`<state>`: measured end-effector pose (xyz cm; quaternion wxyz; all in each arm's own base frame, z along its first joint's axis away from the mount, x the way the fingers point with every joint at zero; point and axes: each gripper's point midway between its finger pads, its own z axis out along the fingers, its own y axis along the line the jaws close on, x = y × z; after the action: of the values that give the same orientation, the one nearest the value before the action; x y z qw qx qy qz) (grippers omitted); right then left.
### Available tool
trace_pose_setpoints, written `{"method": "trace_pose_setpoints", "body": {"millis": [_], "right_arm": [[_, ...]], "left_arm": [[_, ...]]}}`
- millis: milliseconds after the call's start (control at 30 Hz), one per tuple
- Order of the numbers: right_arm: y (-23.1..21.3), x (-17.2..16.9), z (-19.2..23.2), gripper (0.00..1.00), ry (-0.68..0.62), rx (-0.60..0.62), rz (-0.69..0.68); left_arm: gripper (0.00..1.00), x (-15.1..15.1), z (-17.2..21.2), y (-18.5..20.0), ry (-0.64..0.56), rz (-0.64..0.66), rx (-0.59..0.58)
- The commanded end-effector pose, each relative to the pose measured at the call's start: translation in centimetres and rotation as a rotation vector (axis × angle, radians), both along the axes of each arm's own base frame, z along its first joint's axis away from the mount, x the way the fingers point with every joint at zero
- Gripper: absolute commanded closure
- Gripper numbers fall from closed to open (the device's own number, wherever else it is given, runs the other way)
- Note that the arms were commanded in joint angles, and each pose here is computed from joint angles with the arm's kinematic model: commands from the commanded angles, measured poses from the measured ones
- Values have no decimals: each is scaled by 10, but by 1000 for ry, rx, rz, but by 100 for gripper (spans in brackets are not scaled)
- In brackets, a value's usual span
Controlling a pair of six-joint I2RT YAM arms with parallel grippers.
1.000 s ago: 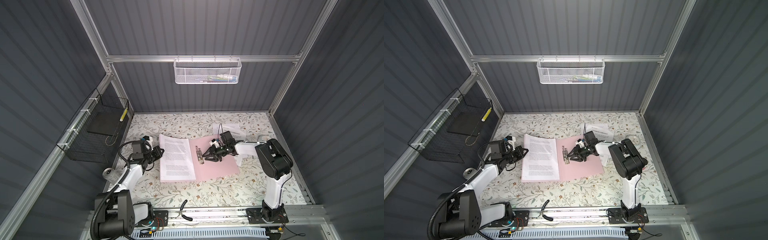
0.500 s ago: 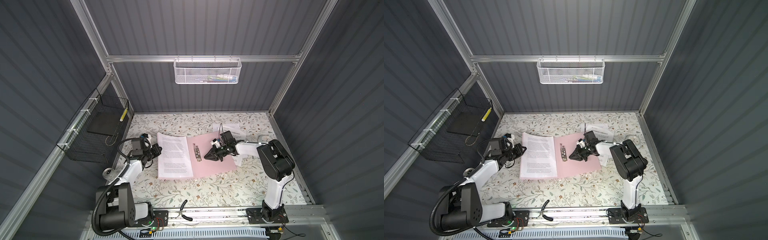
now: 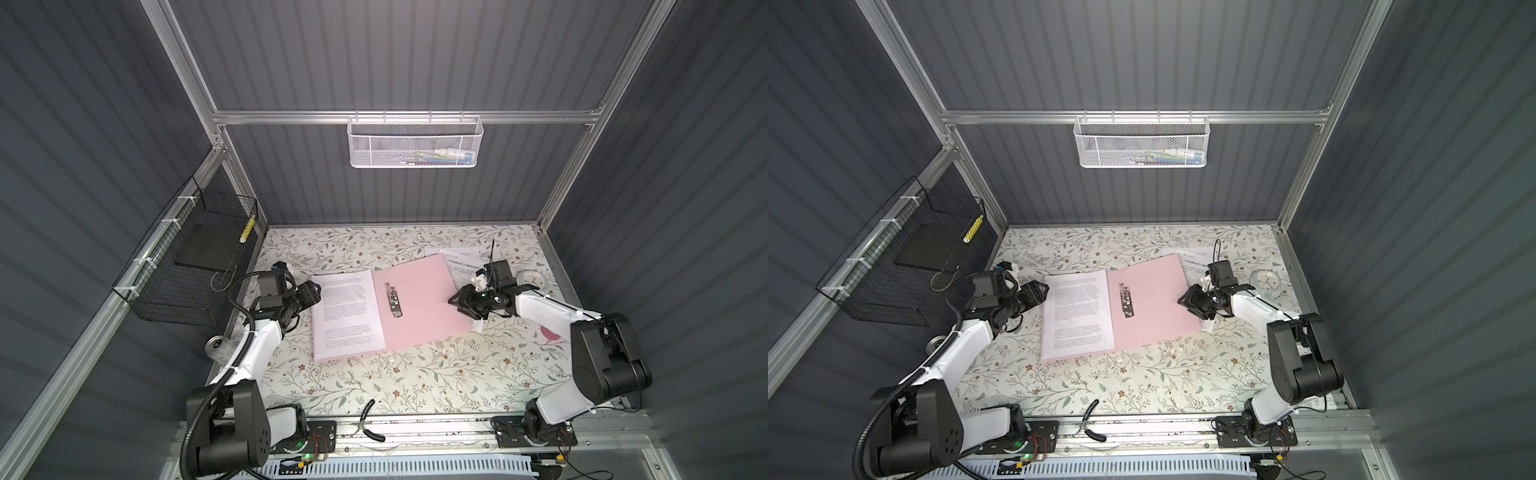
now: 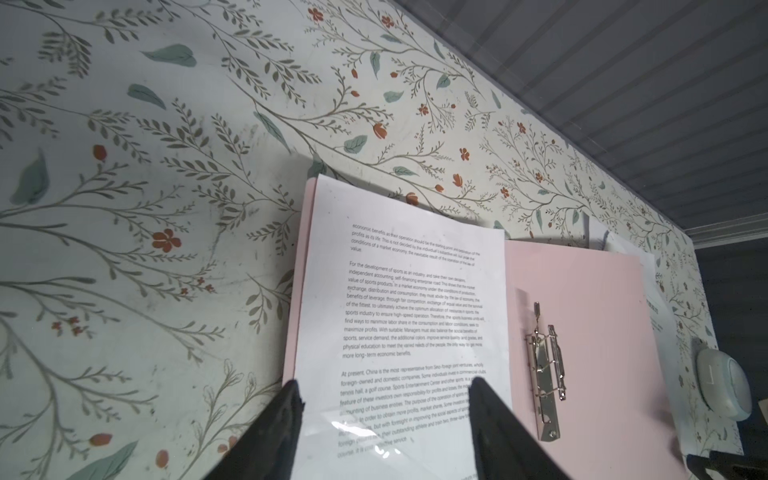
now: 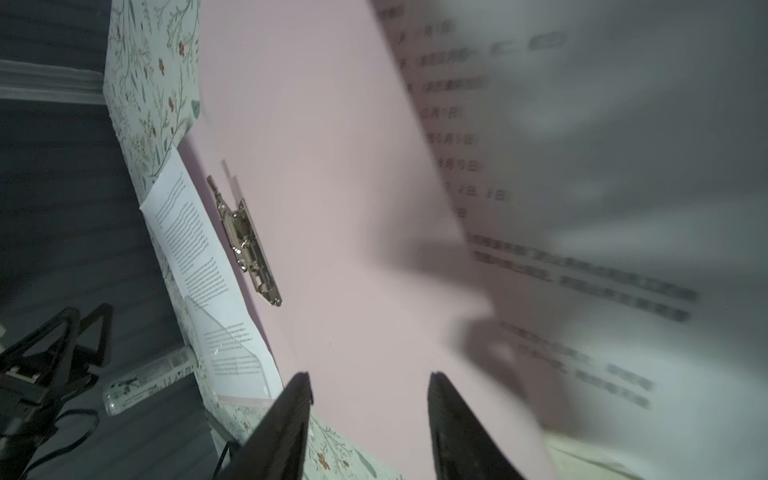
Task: Put the files into the folder
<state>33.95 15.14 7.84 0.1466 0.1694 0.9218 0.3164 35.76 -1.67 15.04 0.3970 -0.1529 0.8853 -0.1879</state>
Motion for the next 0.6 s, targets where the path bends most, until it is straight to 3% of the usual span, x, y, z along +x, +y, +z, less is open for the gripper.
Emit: {"method": "trace_pose_setpoints", "body": {"millis": [0, 233, 367, 567], "right_arm": [[-36, 1, -1, 48, -31, -114, -68], [-96, 13, -2, 56, -75, -188, -207], [-117, 15, -8, 55, -81, -202, -265], [-108, 26, -4, 56, -124, -95, -271]], "left_arm": [[35, 1, 37, 1, -65, 22, -7], [35, 3, 61, -69, -112, -151, -62], [36, 3, 46, -119, -99, -254, -83], [36, 6, 10, -186, -65, -394, -58]]}}
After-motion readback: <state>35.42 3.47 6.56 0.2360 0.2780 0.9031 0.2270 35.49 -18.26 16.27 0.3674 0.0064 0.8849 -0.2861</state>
